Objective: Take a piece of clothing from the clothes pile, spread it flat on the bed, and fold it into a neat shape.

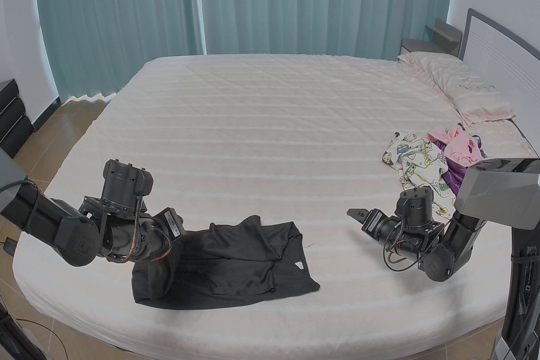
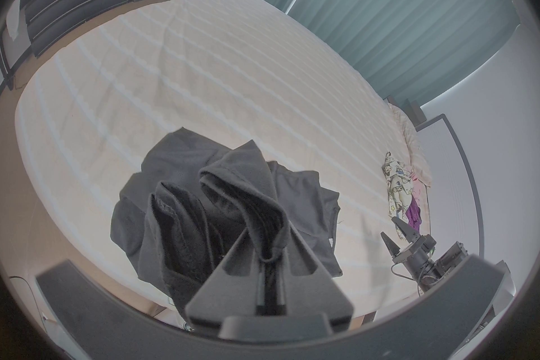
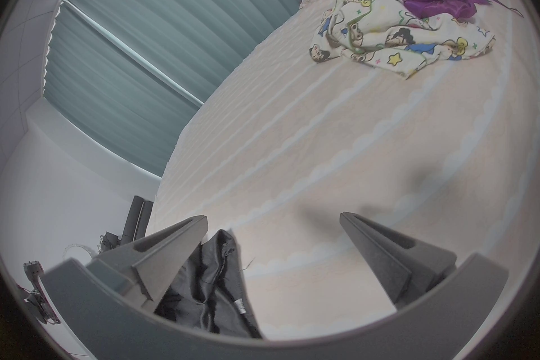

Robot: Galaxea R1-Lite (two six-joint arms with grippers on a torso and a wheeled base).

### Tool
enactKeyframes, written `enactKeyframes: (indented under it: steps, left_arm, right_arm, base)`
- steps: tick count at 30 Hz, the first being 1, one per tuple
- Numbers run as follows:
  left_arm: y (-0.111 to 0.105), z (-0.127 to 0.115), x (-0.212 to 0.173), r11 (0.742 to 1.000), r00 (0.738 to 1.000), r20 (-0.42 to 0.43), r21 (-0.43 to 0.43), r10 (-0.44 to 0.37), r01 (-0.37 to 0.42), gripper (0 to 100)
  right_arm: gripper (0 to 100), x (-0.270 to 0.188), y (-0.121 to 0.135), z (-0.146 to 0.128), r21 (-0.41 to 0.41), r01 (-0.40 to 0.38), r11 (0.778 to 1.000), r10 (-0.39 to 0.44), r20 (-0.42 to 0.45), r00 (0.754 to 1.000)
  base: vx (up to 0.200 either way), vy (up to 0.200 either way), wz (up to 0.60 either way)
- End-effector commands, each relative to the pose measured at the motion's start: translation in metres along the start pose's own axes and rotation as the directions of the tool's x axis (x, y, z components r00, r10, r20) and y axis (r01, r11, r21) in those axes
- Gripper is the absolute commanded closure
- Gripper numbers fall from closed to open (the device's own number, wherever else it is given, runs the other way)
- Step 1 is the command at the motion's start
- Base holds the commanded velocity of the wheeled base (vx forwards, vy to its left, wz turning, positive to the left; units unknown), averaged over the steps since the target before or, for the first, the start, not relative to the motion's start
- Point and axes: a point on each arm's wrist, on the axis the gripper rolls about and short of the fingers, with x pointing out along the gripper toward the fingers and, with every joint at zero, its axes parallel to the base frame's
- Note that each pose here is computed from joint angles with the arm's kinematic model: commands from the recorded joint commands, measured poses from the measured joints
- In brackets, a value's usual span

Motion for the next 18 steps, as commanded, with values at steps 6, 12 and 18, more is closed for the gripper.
enactKeyframes:
  steps: [6,12,18]
  left_arm:
    - [-0.013,-0.009,0.018,1.0,1.0,-0.024,0.03,0.008,-0.007,100]
    - [-0.026,-0.018,0.031,1.0,0.999,-0.042,0.022,0.0,0.001,100]
    - [-0.029,-0.022,0.048,0.999,0.999,-0.035,0.032,0.031,-0.03,100]
  right_arm:
    - [0,0.0,0.0,0.0,0.0,0.001,1.0,-0.001,-0.001,1.0]
    - [0,0.0,0.0,-0.001,-0.001,0.001,1.0,-0.001,0.0,1.0]
    - [0,0.0,0.0,-0.001,-0.001,0.002,1.0,-0.002,-0.001,1.0]
  base:
    - [0.0,-0.2,0.0]
    - [0.0,-0.2,0.0]
    - [0.0,-0.133,0.0]
